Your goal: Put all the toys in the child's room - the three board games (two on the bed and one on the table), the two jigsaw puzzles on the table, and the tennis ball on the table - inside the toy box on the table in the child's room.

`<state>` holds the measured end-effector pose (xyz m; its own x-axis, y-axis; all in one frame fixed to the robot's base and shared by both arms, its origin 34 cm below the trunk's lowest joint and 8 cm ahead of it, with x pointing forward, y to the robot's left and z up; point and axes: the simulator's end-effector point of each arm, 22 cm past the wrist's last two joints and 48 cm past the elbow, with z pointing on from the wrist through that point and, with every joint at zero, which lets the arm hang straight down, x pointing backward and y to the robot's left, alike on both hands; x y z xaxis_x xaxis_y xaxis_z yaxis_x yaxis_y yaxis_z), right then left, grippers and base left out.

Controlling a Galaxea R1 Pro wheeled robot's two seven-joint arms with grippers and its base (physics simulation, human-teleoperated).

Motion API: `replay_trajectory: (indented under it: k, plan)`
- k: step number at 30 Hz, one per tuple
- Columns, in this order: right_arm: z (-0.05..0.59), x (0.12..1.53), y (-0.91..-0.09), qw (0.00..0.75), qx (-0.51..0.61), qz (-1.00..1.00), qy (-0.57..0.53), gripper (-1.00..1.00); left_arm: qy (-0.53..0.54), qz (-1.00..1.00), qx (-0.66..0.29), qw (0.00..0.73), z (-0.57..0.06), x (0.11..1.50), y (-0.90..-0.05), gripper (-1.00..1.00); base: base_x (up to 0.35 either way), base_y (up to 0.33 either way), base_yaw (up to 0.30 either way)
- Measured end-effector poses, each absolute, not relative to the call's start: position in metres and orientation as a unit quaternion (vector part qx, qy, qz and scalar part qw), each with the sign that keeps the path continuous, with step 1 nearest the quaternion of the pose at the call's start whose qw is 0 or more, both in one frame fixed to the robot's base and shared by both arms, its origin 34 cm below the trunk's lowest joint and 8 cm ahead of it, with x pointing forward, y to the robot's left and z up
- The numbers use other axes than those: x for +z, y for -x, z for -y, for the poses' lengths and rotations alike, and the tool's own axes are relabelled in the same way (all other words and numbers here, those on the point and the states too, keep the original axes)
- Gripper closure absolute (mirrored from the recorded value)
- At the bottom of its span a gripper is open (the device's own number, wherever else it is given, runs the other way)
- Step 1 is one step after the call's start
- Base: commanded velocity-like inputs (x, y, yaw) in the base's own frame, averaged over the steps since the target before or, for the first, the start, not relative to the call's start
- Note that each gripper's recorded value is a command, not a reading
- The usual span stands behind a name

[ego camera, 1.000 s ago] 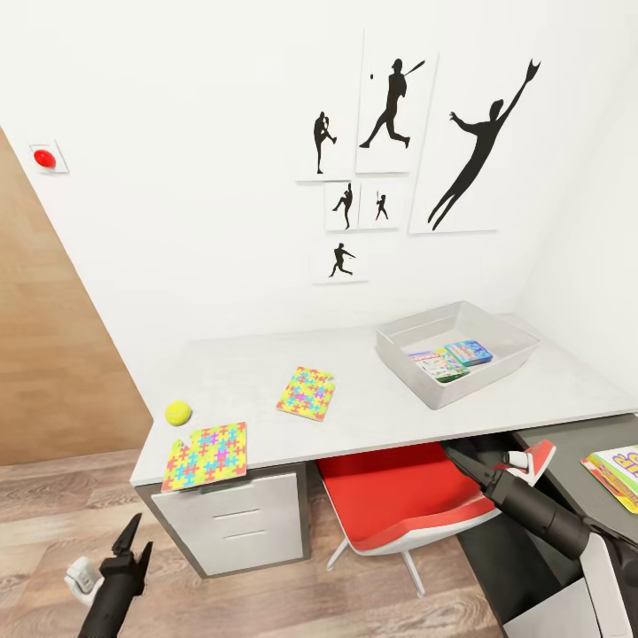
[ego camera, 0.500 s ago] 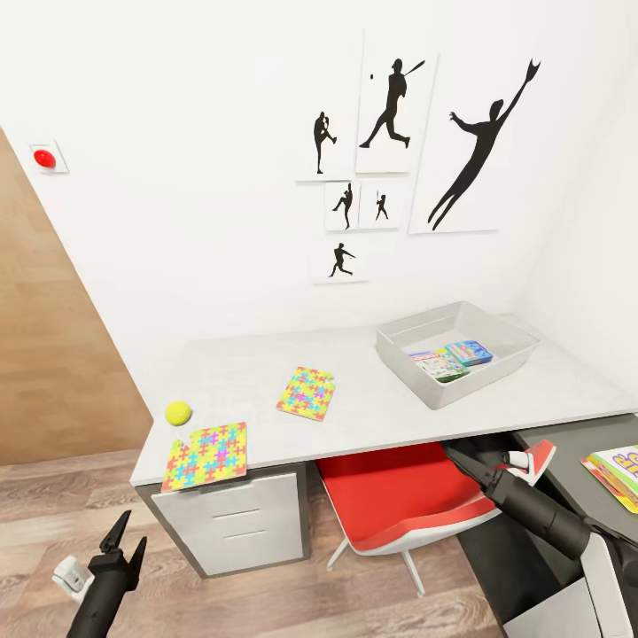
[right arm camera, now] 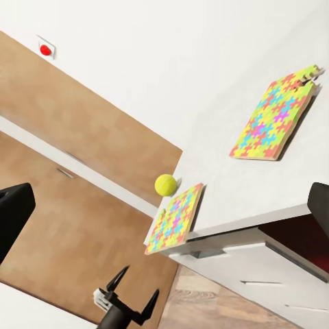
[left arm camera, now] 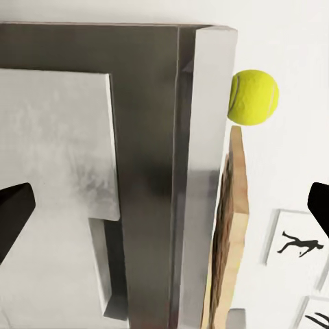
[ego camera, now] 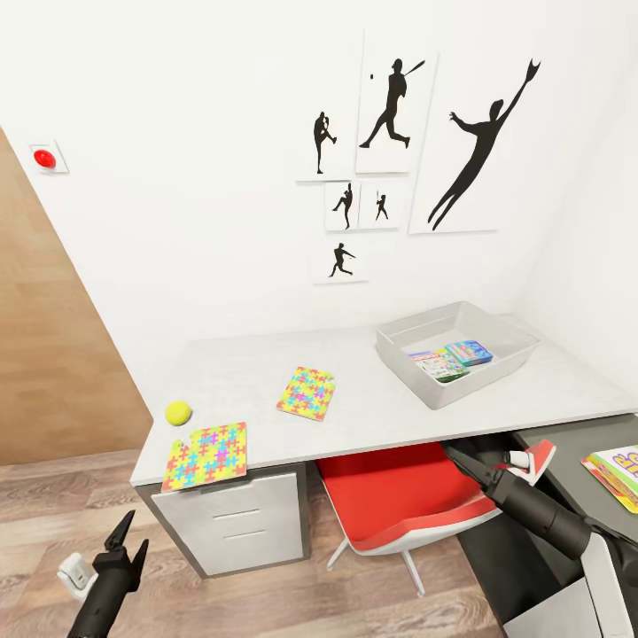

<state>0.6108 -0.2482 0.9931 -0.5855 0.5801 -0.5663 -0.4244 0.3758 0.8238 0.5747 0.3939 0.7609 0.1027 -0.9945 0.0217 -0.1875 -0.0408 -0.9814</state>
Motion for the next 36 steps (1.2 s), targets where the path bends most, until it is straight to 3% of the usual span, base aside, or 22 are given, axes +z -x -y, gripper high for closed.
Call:
replay_trajectory:
  k: [36]
  plan:
    - [0.248, 0.992, -0.611, 0.451, 0.554, -0.697, -0.056, -1.0, 0.557, -0.529, -0.458, 0.447, -0.331, 0.776, -0.641, -1.0, 0.0, 0.0, 0.0]
